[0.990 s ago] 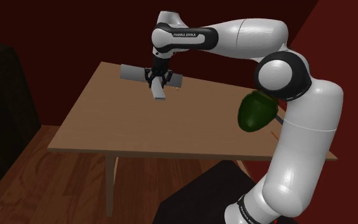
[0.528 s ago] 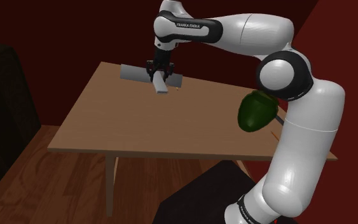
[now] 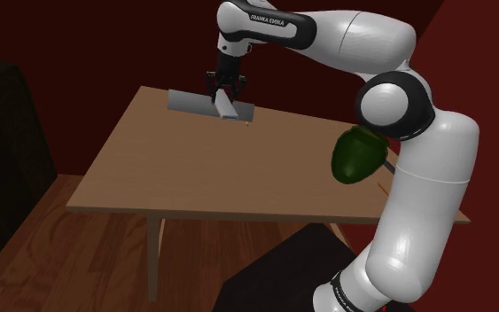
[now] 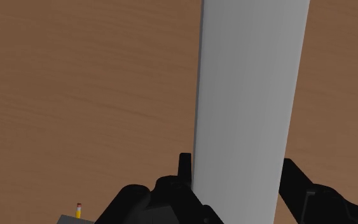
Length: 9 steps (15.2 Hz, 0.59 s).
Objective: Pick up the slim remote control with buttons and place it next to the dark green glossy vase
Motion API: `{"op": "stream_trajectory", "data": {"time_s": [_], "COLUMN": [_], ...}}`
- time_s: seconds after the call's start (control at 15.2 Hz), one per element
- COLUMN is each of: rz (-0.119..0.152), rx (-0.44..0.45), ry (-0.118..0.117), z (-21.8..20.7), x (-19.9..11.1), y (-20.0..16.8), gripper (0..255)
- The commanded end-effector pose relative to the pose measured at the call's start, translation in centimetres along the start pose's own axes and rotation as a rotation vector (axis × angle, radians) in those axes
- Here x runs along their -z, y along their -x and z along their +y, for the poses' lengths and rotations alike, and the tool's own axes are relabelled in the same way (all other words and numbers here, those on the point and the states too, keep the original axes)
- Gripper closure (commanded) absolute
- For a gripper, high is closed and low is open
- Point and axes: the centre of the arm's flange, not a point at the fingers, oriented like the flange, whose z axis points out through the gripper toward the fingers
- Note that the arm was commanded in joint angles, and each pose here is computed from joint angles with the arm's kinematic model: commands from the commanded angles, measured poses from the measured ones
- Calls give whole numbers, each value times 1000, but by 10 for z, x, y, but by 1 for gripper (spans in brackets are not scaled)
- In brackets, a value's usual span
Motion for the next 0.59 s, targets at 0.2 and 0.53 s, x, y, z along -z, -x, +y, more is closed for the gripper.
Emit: {"op": "stream_trajectory", "data": {"time_s": [0.2, 0.53], "rz": [0, 0], "rx": [0, 0], "ry": [0, 0], "z": [0, 1], "x": [27, 53], "y": [0, 0], "gripper": [255, 255]}}
